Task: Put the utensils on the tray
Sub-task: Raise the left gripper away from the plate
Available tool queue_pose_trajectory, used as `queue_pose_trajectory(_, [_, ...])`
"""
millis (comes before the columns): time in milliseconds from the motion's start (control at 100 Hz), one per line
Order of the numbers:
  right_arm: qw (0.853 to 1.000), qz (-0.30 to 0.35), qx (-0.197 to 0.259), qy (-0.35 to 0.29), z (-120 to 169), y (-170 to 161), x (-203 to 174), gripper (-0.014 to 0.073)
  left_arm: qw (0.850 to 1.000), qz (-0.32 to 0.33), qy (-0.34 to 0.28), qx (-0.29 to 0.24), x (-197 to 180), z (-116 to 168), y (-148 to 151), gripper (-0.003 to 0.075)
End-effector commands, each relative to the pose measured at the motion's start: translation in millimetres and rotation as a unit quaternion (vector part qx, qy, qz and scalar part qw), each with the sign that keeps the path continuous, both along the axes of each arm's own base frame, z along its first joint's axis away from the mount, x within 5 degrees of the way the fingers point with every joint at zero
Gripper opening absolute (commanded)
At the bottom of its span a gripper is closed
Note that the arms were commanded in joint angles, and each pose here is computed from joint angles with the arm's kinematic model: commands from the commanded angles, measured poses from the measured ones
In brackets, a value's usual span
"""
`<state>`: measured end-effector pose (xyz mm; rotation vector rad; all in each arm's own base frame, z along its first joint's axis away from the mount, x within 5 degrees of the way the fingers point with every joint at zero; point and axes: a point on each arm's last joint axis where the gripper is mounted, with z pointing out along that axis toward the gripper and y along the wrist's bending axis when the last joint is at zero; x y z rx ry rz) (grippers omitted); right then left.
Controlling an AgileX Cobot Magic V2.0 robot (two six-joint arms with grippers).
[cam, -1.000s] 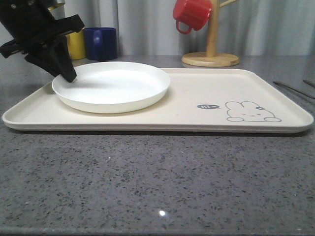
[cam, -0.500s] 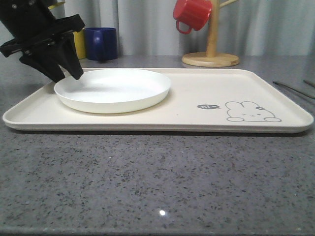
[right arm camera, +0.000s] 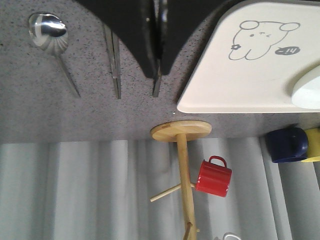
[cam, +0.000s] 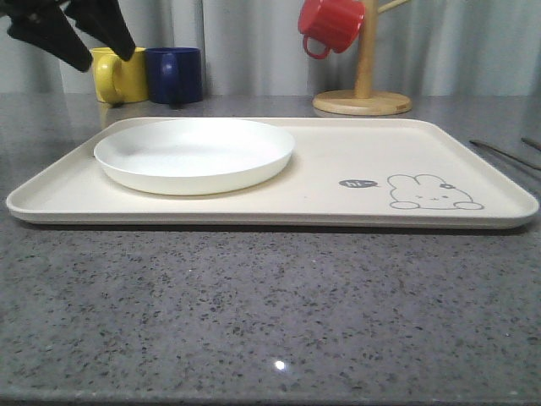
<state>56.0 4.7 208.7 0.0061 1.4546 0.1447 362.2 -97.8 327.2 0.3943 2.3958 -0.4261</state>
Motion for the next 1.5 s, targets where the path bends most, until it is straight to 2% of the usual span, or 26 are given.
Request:
queue_pose_trajectory(0, [0.998,-0.004,0.0,-0.06,14.5,-0.7,-4.4,-0.0068,0.995,0.028,-0.098,-0.019,-21.2,37.6,6.2,0.0392])
queue_pose_trajectory(210, [0.998,-0.004,0.0,-0.06,14.5,-0.7,-4.4,-0.0068,0.978,0.08,-0.192,-0.016,-77.8,49.3,35.1,0.0392])
queue_pose_trajectory(410, [0.998,-0.004,0.0,-0.06,14.5,-0.7,-4.4,-0.0068,0.953,0.126,-0.274,-0.026,-147.9,52.2,60.9,0.0392])
queue_pose_trajectory(580, [0.998,-0.004,0.0,-0.06,14.5,-0.7,-4.4,-0.0068,0.939,0.139,-0.314,-0.032,-200.1,34.7,70.3,0.0392])
queue_pose_trajectory(730, [0.998,-0.004,0.0,-0.06,14.5,-0.7,-4.4,-0.0068,0.915,0.153,-0.372,-0.041,-239.8,20.0,77.7,0.0392])
queue_pose_trajectory(920, [0.998,-0.004,0.0,-0.06,14.5,-0.7,-4.4,-0.0068,0.888,0.162,-0.429,-0.044,-273.0,0.9,84.2,0.0392])
queue_pose_trajectory(1060, [0.998,-0.004,0.0,-0.06,14.5,-0.7,-4.4,-0.0068,0.88,0.163,-0.444,-0.048,-284.4,-5.9,85.6,0.0384])
queue_pose_trajectory(1180, [0.998,-0.004,0.0,-0.06,14.5,-0.7,-4.4,-0.0068,0.88,0.163,-0.444,-0.048,-285.2,-7.9,85.7,0.0297])
queue_pose_trajectory(1390, [0.998,-0.004,0.0,-0.06,14.5,-0.7,-4.4,-0.0068,0.88,0.163,-0.444,-0.048,-285.2,-7.9,85.7,-0.0013])
queue_pose_trajectory(1490, [0.998,-0.004,0.0,-0.06,14.5,-0.7,-4.4,-0.0068,0.88,0.163,-0.444,-0.048,-285.2,-7.9,85.7,-0.0017])
